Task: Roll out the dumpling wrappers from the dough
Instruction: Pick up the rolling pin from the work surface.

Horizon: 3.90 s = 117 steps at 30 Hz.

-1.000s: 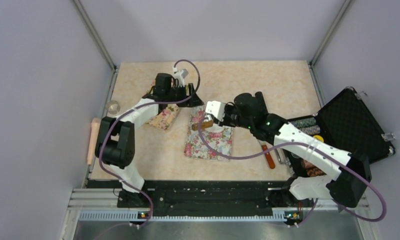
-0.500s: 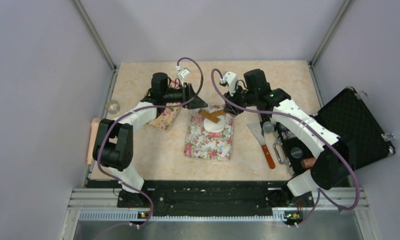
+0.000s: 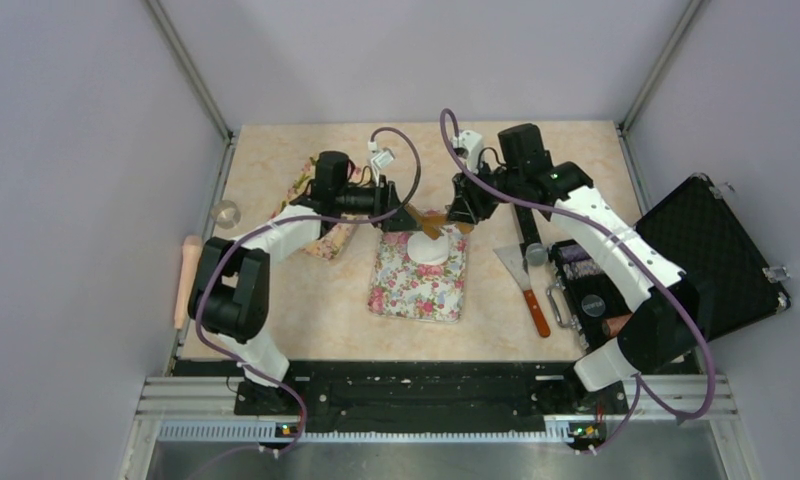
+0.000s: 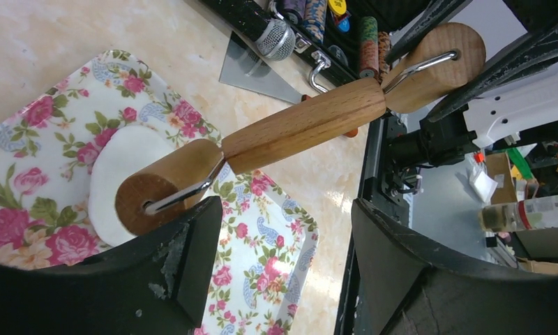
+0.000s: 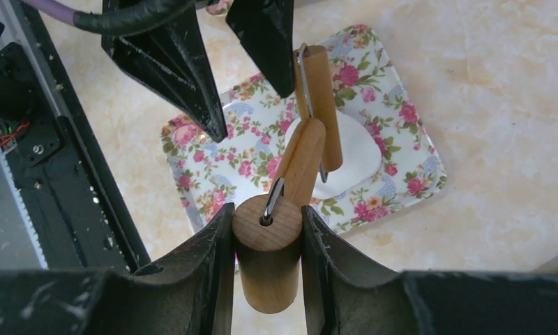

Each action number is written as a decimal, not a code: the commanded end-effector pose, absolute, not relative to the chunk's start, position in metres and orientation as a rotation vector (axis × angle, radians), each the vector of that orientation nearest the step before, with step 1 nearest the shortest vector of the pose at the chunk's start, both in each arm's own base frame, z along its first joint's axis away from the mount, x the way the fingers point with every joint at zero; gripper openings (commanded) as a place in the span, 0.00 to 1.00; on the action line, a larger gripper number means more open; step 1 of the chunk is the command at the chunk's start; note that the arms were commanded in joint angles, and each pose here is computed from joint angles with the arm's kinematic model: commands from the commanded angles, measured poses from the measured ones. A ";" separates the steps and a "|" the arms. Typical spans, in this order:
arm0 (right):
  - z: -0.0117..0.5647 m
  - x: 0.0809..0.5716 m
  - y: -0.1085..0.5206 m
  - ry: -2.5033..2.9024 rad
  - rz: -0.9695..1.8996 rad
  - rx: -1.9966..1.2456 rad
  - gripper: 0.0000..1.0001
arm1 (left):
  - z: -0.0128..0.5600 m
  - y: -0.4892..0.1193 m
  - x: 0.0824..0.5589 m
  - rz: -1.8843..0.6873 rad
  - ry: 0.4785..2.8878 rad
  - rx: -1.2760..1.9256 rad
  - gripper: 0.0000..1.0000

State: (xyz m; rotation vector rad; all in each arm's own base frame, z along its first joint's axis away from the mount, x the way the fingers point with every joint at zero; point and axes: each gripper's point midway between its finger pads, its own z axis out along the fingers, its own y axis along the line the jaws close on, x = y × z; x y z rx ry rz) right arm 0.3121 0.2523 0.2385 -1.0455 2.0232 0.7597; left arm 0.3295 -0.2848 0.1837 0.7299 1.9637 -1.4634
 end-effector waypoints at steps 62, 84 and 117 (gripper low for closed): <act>0.284 0.321 0.257 1.808 1.318 -0.849 0.35 | 0.236 -0.283 0.309 -1.667 1.671 0.898 0.00; 0.237 0.281 0.302 1.827 1.506 -0.985 0.54 | 0.230 -0.284 0.312 -1.666 1.690 0.871 0.00; 0.227 0.313 0.271 2.004 0.422 -1.240 0.00 | 0.108 -0.213 0.429 -0.925 2.269 0.273 0.95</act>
